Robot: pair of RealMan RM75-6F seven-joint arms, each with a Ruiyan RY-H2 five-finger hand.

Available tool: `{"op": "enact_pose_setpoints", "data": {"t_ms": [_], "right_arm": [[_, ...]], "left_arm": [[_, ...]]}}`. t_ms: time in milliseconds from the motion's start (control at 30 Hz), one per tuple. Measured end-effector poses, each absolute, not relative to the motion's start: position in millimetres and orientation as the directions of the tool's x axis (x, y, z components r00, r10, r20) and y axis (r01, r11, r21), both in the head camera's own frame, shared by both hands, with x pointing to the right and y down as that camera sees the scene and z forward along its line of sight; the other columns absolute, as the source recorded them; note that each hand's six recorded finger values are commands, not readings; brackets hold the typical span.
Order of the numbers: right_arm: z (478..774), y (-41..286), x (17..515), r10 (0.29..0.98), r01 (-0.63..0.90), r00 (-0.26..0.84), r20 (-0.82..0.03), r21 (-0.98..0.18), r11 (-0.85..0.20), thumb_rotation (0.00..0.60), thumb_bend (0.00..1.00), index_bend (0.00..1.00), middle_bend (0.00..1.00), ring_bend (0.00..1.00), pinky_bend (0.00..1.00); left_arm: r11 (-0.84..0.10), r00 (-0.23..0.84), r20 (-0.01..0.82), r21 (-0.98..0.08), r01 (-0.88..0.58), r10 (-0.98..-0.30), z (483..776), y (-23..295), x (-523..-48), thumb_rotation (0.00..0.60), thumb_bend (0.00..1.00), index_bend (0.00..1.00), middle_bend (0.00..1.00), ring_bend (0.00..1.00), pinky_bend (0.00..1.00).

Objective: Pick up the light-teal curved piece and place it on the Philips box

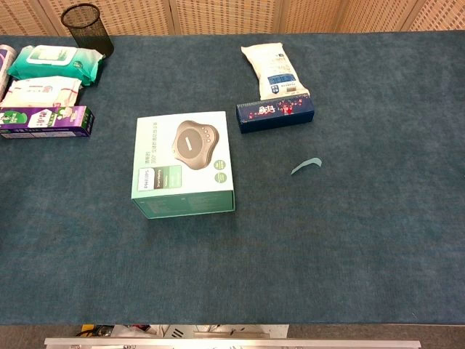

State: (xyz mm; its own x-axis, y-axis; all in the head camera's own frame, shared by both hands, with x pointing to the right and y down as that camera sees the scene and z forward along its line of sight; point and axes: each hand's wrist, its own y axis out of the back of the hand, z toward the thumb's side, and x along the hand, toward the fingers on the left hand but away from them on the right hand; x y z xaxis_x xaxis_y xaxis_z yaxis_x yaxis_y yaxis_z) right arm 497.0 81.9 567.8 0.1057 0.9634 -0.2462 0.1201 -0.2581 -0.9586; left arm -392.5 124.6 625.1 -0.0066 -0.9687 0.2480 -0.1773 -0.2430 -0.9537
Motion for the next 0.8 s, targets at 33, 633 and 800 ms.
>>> {"op": "enact_pose_setpoints", "data": {"t_ms": [33,633,800], "right_arm": [[568,82,497,0.963,0.119,0.106,-0.246,-0.959,-0.258,0.6,0.35,0.38,0.43,0.34,0.42],[569,60,464,0.941,0.078,0.226,-0.252,-0.958,-0.276,0.6,0.35,0.41,0.6,0.64,0.88],[576,46,442,0.916,0.03,0.293,-0.276,-0.954,-0.297,0.6,0.31,0.5,0.85,0.88,1.0]], "left_arm": [[-0.244,-0.007,0.249,-0.953,-0.177,-0.968,626,125,-393,0.6,0.39,0.15,0.28,0.22,0.21],[-0.244,-0.019,0.251,-0.953,-0.179,-0.968,627,127,-398,0.6,0.39,0.14,0.28,0.22,0.21],[-0.244,-0.025,0.252,-0.953,-0.178,-0.967,627,128,-400,0.6,0.39,0.14,0.28,0.22,0.21]]}}
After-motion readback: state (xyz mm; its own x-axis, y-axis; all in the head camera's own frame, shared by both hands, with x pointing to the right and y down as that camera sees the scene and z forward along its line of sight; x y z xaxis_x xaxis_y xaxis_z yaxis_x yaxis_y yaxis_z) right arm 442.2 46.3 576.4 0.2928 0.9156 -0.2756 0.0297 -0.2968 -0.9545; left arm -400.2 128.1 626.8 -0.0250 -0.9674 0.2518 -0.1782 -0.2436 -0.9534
